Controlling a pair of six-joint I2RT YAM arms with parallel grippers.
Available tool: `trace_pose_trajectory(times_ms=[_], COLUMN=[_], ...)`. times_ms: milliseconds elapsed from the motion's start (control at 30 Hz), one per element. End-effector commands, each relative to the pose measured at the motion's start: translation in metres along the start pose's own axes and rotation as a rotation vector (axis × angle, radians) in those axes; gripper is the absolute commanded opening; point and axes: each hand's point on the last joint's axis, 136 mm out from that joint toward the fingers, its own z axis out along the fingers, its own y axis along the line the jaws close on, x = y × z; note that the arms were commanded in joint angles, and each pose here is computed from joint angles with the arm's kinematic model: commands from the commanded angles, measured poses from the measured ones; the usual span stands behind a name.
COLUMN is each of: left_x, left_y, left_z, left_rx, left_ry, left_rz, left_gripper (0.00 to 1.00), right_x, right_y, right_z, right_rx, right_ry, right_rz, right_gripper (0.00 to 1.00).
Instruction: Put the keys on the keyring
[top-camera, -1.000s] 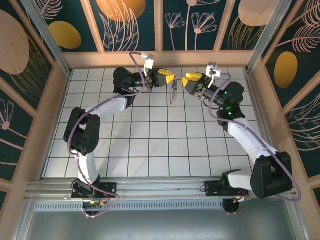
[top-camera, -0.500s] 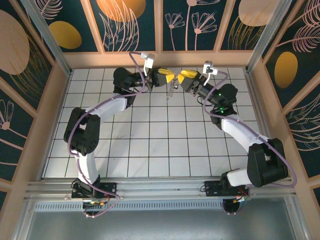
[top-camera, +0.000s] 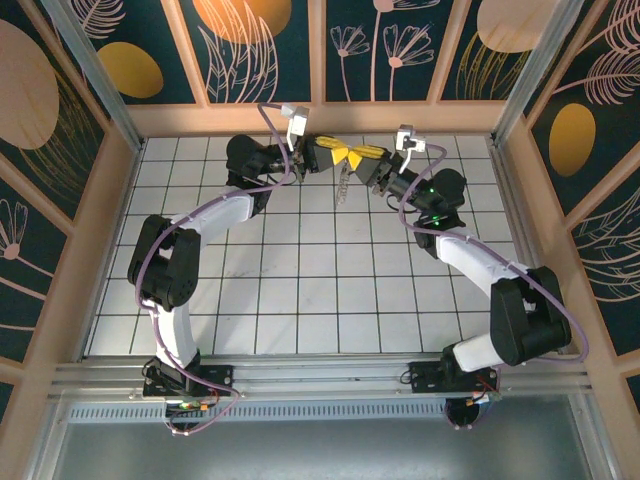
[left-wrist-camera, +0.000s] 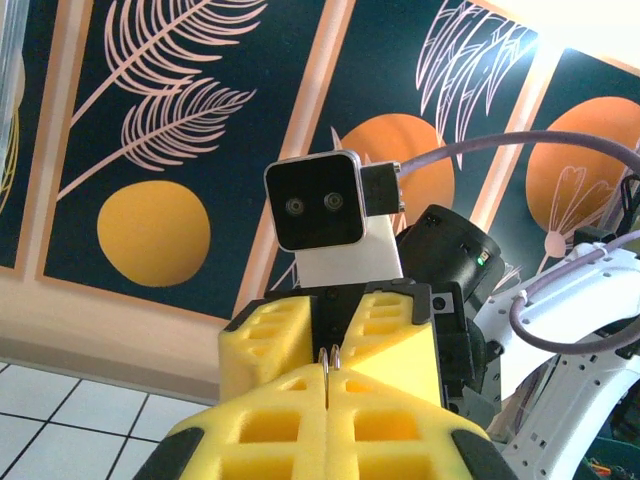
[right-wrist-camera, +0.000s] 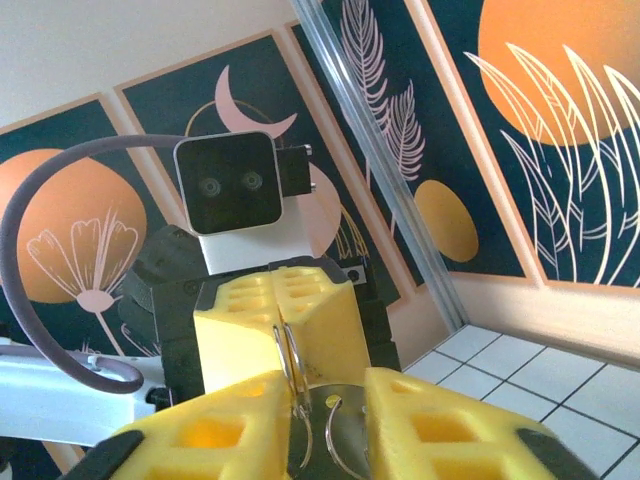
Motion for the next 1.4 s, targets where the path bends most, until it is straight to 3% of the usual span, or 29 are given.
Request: trace_pose_trajectory(times_ms=[0,133,333,633,1100,1133,1267,1367], left_x=[-0.016,-0.016,-0.014,-0.008,-0.002,-0.002,-0.006,-0.011], left_y=[-0.010,-0.010,-0.012,-0.014,-0.010,-0.008,-0.002,-0.001], left_z=[0.004,0.004,0.004,0.006,0.009,0.009,0.009,0.007], left_rx=[0.031,0.034,0.047,0.066,0.062,0.053,0.004,-0.020], left_ry=[-0.034,-0.033,-0.026,0.000,0.024,0.021,0.016,0.019], left_rz=[0.069,0.067,0.063,0.052,0.038,0.036,0.063,0.088], left_gripper=[0.00,0.00,0.00,0.00,0.00,0.03,0.33,0.40], right_x=[-0.005,-0.005,-0.014,-0.014,-0.011,-0.010,-0.008,-0.007], right_y=[0.015,0.020,0.020,0.026,0.021,0.018,0.011,0.007], right_z=[0.006,0.008,0.005,0.007,0.011,0.010,0.006,0.001], right_rx=[-0.070,-0.094,-0.076,-0.128,-0.126,-0.117,-0.095,-0.074], right_ry=[-0.003,0.006,-0.011,0.021,0.045,0.049,0.069,0.092], right_rz=[-0.039,-0.051,-0.082,-0.101,-0.115,-0.113,-0.116,-0.126], right_gripper=[0.19,0.17,0.20,0.00,0.00,0.00,0.00,0.00])
